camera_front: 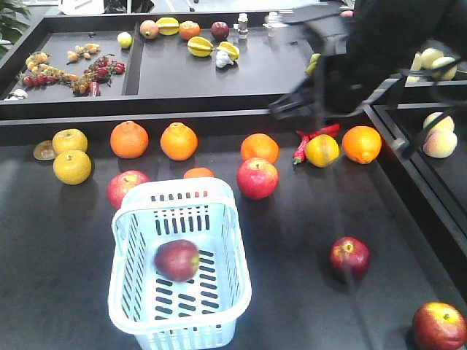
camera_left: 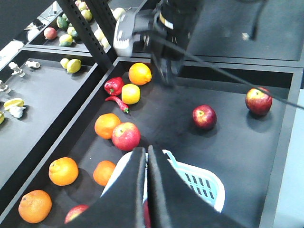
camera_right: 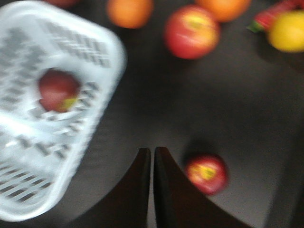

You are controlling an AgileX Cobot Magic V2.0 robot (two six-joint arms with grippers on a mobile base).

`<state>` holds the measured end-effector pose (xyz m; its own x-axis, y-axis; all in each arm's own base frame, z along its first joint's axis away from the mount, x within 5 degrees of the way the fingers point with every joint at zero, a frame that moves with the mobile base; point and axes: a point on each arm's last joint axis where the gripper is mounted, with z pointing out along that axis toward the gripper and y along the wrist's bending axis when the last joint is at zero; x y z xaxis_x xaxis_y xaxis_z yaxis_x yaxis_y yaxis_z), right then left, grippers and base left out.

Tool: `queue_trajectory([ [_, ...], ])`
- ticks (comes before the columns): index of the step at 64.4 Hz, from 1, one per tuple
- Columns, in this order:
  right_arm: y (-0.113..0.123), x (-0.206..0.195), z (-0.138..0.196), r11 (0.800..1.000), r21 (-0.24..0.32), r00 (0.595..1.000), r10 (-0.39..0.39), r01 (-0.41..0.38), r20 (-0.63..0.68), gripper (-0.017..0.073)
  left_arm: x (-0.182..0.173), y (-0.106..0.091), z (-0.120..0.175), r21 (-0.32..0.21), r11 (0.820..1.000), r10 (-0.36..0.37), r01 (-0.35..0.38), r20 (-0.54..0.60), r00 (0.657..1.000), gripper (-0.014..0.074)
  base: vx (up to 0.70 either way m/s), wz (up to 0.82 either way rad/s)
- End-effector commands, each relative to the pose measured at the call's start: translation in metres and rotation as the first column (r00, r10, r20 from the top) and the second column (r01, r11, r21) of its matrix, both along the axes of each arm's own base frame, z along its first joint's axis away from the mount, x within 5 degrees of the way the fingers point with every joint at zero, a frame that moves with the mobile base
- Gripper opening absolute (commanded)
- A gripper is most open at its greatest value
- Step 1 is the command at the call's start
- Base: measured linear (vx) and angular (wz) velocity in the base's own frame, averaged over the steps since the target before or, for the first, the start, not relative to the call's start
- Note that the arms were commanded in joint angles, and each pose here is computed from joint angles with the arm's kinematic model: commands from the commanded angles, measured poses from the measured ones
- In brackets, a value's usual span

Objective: Pick three apples into basket with both arms
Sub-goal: 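Open the right gripper to drop the apple into the basket, then move the right gripper back over the red apple near the table edge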

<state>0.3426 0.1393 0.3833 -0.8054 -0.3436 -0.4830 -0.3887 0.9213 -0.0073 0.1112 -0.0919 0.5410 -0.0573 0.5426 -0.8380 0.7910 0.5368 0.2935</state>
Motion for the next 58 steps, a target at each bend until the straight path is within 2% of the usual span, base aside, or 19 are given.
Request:
queue_trajectory([
  [1,-0.043,0.007,0.011,0.989,-0.013,0.989,-0.150,0.150,0.008,-0.0006,-0.004,0.000,0.011,-0.064,0.998,-0.007,0.010,0.053,0.999,-0.0006,0.00,0.00],
  [6,-0.067,0.023,-0.004,0.976,-0.034,0.976,-0.215,0.214,-0.028,-0.0003,-0.004,0.000,0.011,-0.064,0.998,-0.007,0.010,0.053,0.999,-0.0006,0.00,0.00],
  [10,-0.079,0.036,-0.019,0.970,-0.056,0.969,-0.240,0.236,-0.062,0.0000,-0.004,0.000,0.011,-0.064,0.998,-0.007,0.010,0.053,0.999,-0.0006,0.00,0.00],
  [13,-0.085,0.043,-0.030,0.971,-0.078,0.969,-0.234,0.228,-0.084,0.0004,-0.004,0.000,0.011,-0.064,0.998,-0.007,0.010,0.053,0.999,-0.0006,0.00,0.00],
  [21,-0.089,0.063,-0.064,0.965,-0.186,0.969,-0.210,0.185,-0.127,0.0031,-0.004,0.000,0.011,-0.064,0.998,-0.007,0.010,0.053,0.999,-0.0006,0.00,0.00],
  [30,-0.088,0.074,-0.090,0.962,-0.211,0.957,-0.217,0.175,-0.194,0.0106,-0.004,0.000,0.011,-0.064,0.998,-0.007,0.010,0.053,0.999,-0.0006,0.00,0.00],
  [38,-0.084,0.077,-0.099,0.967,-0.178,0.949,-0.221,0.182,-0.226,0.0239,-0.004,0.000,0.011,-0.064,0.998,-0.007,0.010,0.053,0.999,-0.0006,0.00,0.00],
  [46,-0.079,0.076,-0.100,0.975,-0.127,0.945,-0.212,0.185,-0.247,0.0421,-0.004,0.000,0.011,-0.064,0.998,-0.007,0.010,0.053,0.999,-0.0006,0.00,0.00],
  [52,-0.079,0.077,-0.103,0.969,-0.118,0.936,-0.241,0.218,-0.256,0.0608,-0.004,0.000,0.011,-0.064,0.998,-0.007,0.010,0.053,0.999,-0.0006,0.00,0.00],
  [58,-0.079,0.079,-0.107,0.960,-0.113,0.922,-0.278,0.257,-0.269,0.0731,-0.004,0.000,0.011,-0.064,0.998,-0.007,0.010,0.053,0.999,-0.0006,0.00,0.00],
])
